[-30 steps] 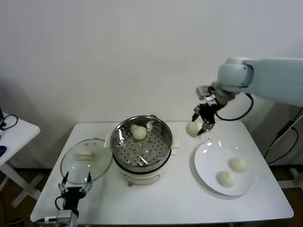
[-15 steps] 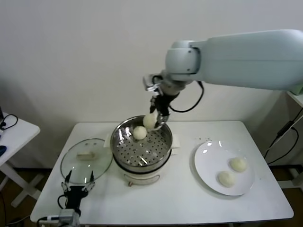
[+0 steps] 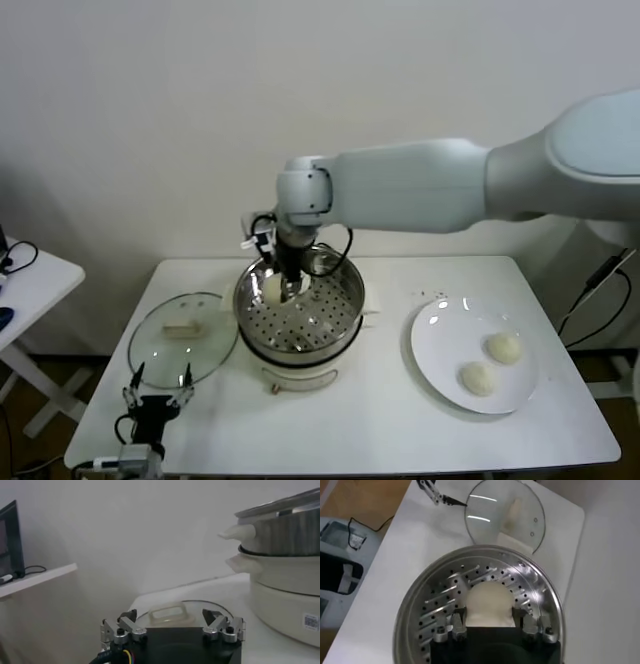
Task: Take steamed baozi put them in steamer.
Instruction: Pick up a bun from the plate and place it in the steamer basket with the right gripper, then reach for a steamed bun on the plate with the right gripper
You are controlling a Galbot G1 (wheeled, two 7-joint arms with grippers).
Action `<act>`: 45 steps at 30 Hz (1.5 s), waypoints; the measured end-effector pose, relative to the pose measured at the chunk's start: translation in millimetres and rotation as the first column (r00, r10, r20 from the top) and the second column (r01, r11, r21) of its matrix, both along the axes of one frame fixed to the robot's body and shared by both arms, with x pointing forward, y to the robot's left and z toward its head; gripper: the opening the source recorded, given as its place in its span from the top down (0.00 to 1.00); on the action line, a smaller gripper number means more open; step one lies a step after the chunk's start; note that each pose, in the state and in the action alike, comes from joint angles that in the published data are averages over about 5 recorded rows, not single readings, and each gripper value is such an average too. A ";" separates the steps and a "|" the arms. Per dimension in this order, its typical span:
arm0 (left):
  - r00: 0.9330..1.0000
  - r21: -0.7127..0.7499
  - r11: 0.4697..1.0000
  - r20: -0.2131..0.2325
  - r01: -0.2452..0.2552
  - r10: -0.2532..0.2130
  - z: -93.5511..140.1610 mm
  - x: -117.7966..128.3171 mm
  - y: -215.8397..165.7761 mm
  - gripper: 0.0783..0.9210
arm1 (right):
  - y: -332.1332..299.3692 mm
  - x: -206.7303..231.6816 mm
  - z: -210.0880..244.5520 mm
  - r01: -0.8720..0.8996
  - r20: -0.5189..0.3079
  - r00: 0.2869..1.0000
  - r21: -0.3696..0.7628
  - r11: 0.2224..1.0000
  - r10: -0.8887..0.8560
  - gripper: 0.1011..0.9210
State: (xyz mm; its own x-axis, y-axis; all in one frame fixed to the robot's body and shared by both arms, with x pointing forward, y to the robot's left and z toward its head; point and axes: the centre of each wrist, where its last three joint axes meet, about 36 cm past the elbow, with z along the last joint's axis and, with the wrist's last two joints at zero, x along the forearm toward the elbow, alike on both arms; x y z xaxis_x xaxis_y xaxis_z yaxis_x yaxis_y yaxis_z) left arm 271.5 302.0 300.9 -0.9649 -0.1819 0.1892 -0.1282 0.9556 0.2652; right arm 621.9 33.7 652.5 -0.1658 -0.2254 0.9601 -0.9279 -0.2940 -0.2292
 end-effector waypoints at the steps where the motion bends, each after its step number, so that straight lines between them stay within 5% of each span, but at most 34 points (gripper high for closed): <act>1: 1.000 0.000 1.000 0.000 0.000 0.000 -0.2 0.0 -0.1 0.12 | 1.2 1.2 -5.1 0.003 -0.001 1.000 0.000 1.000 -0.003 0.37; 25: 1.000 0.001 1.000 -0.005 0.001 -0.001 -3.4 0.1 -0.4 0.12 | 23.1 22.0 -62.8 0.025 0.007 1.000 0.022 0.999 -0.025 0.35; 34: 1.000 0.004 1.000 0.000 0.002 -0.002 -0.6 -1.7 -0.8 0.12 | 17.7 24.3 -54.2 0.020 -0.007 1.000 0.040 0.999 -0.020 0.13; 45: 1.000 0.004 1.000 0.008 0.003 -0.003 2.6 -5.0 -3.1 0.12 | -31.3 28.4 0.5 -0.009 -0.020 1.000 0.019 1.000 0.009 0.12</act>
